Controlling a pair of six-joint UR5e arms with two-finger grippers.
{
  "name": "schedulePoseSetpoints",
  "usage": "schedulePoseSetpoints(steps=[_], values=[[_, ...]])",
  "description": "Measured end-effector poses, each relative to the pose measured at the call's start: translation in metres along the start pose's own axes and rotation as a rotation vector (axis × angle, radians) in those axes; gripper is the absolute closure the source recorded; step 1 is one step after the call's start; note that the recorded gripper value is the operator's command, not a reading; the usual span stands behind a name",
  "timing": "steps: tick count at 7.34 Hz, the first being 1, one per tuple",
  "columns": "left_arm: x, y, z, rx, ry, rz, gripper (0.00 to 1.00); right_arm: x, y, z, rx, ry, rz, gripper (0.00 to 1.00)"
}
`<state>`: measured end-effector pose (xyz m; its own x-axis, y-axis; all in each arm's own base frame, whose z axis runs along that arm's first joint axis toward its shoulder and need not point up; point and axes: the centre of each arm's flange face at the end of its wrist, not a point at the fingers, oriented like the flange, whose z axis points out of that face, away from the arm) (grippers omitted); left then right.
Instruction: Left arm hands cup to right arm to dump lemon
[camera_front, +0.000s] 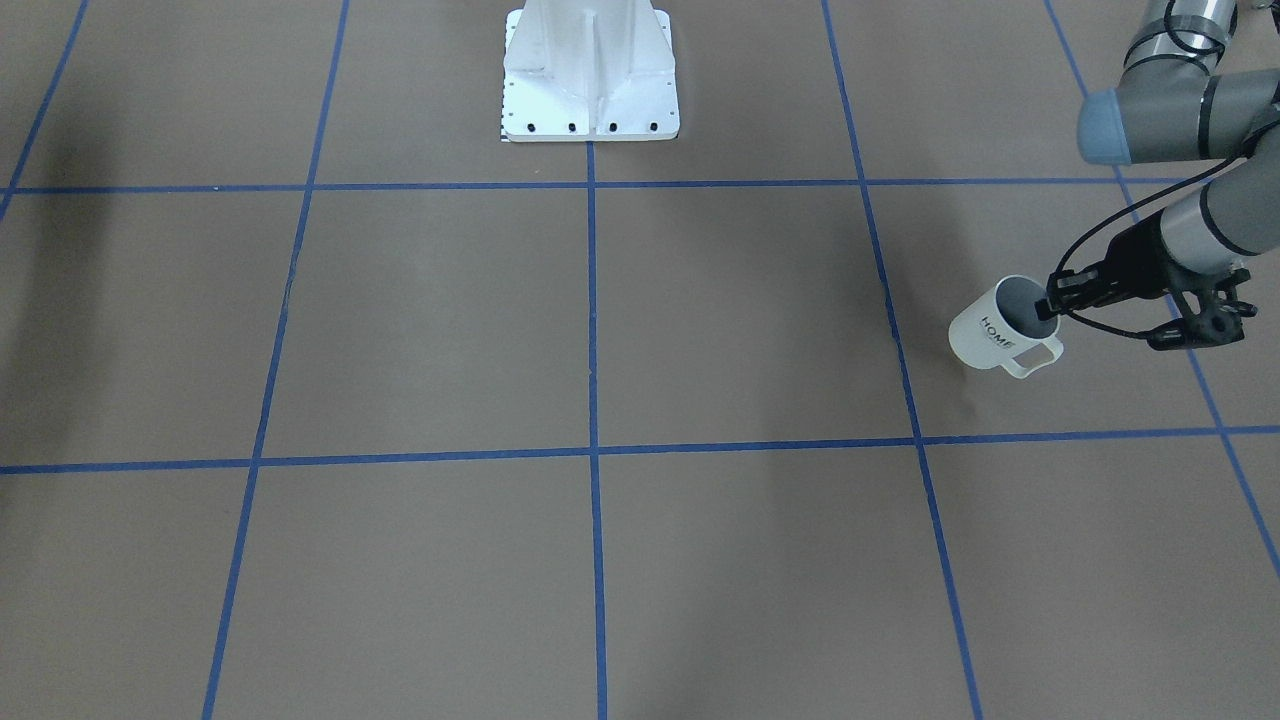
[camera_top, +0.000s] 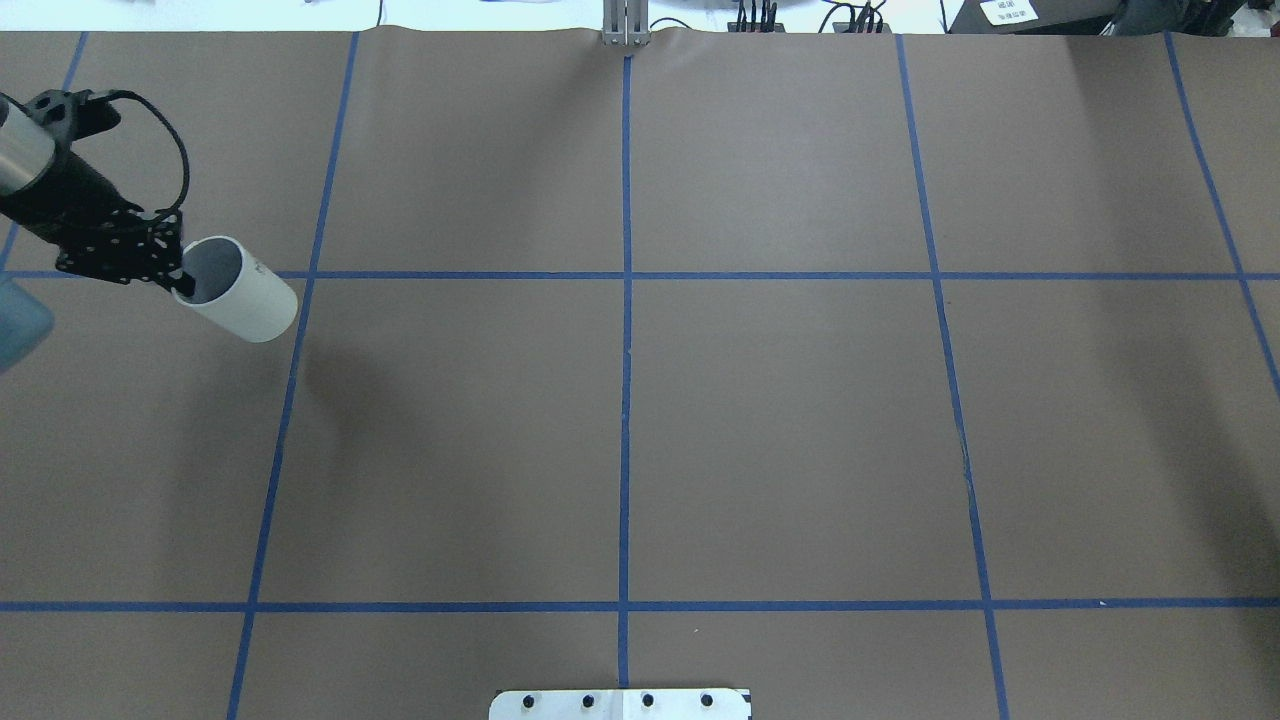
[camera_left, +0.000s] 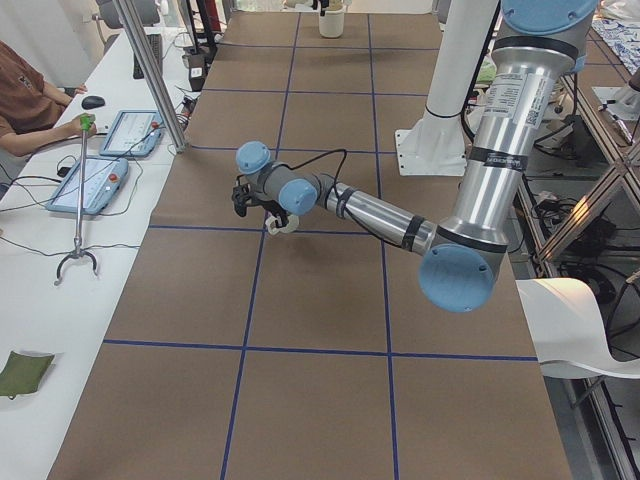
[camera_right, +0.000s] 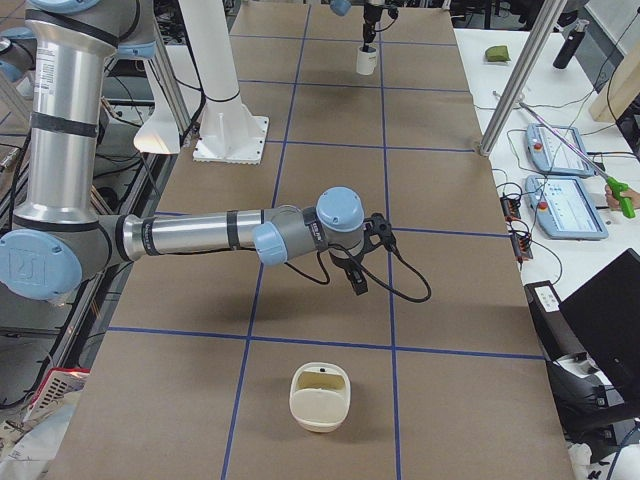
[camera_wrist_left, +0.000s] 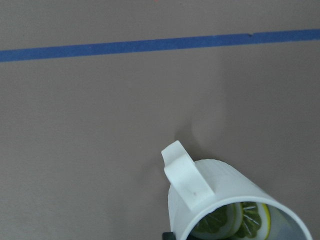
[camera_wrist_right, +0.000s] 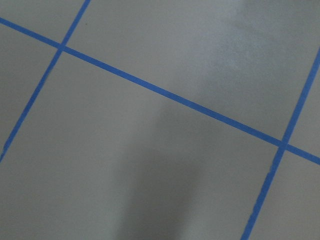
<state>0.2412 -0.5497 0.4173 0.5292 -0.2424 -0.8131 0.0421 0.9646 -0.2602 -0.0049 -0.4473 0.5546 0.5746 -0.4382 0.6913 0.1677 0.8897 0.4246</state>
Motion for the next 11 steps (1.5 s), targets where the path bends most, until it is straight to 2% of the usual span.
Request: schedulePoseSetpoints(steps=[1, 2, 4, 5, 7, 9, 11], values=[[0.056, 0.007, -0.002, -0.004, 0.025, -0.036, 1.0, -0.016, -0.023, 0.003, 0.006, -0.032, -0.017, 0.0], [0.107, 0.017, -0.004, -0.012, 0.051, -0.061, 1.0, -0.038, -0.051, 0.007, 0.013, -0.057, 0.003, 0.0], [0.191, 0.037, 0.005, -0.026, 0.071, -0.114, 1.0, -0.084, -0.113, 0.004, 0.048, -0.081, 0.04, 0.0], [0.236, 0.038, 0.013, -0.016, 0.053, -0.13, 1.0, -0.11, -0.144, 0.0, 0.077, -0.066, 0.025, 0.0], [0.336, 0.036, 0.02, -0.007, -0.014, -0.168, 1.0, -0.168, -0.19, 0.001, 0.143, 0.001, 0.014, 0.03], [0.378, 0.044, 0.024, 0.0, -0.035, -0.163, 1.0, -0.228, -0.216, 0.016, 0.193, 0.043, 0.005, 0.05], [0.405, 0.048, 0.023, 0.009, -0.041, -0.157, 1.0, -0.305, -0.228, 0.041, 0.287, 0.106, 0.051, 0.05]])
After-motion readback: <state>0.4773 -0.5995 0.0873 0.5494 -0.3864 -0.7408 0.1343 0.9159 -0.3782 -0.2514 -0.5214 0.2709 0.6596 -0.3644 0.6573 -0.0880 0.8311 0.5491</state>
